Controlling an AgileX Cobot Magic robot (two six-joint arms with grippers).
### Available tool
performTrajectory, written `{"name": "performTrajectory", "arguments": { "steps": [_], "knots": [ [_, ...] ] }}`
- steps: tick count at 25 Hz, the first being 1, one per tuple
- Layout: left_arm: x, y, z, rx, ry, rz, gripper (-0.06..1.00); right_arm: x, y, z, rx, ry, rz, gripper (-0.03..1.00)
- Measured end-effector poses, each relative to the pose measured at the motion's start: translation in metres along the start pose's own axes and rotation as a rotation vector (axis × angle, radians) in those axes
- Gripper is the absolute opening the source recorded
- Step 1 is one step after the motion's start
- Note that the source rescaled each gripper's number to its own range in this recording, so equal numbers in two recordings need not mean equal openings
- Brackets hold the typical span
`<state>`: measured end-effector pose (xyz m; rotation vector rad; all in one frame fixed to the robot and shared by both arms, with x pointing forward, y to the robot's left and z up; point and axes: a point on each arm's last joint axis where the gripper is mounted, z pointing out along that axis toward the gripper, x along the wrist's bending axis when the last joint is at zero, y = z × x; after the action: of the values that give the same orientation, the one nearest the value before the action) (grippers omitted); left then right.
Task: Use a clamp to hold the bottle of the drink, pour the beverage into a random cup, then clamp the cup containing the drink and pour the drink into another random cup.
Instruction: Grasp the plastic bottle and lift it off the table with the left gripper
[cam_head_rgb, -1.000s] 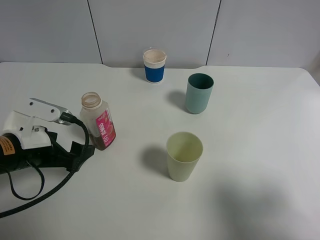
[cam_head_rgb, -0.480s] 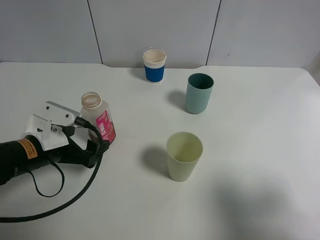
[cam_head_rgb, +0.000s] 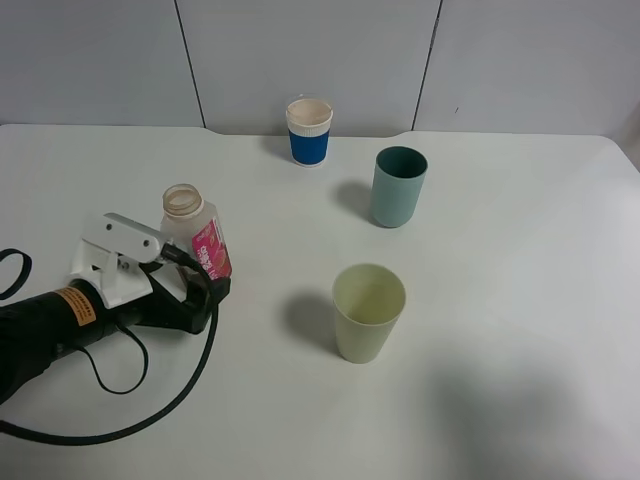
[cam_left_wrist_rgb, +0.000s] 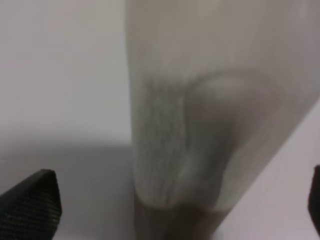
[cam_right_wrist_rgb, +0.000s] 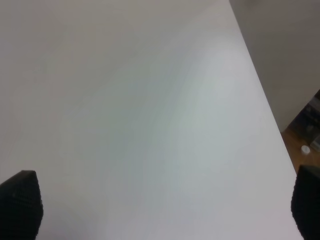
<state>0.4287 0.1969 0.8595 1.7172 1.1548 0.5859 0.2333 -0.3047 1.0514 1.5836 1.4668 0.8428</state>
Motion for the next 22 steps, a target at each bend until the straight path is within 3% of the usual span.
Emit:
{"name": "performTrajectory", "arguments": {
  "steps": [9, 14, 18, 22],
  "knots": [
    [-0.001, 0.004, 0.023, -0.03, -0.012, 0.003, 0.93, 0.0, 0.0, 0.0, 0.0, 0.0, 0.0, 1.0],
    [-0.001, 0.006, 0.028, -0.038, -0.016, 0.005, 0.79, 0.0, 0.0, 0.0, 0.0, 0.0, 0.0, 1.0],
    [-0.002, 0.006, 0.028, -0.037, -0.018, 0.006, 0.5, 0.0, 0.0, 0.0, 0.0, 0.0, 0.0, 1.0],
    [-0.002, 0.006, 0.028, -0.038, -0.017, 0.005, 0.11, 0.0, 0.0, 0.0, 0.0, 0.0, 0.0, 1.0]
  ]
}}
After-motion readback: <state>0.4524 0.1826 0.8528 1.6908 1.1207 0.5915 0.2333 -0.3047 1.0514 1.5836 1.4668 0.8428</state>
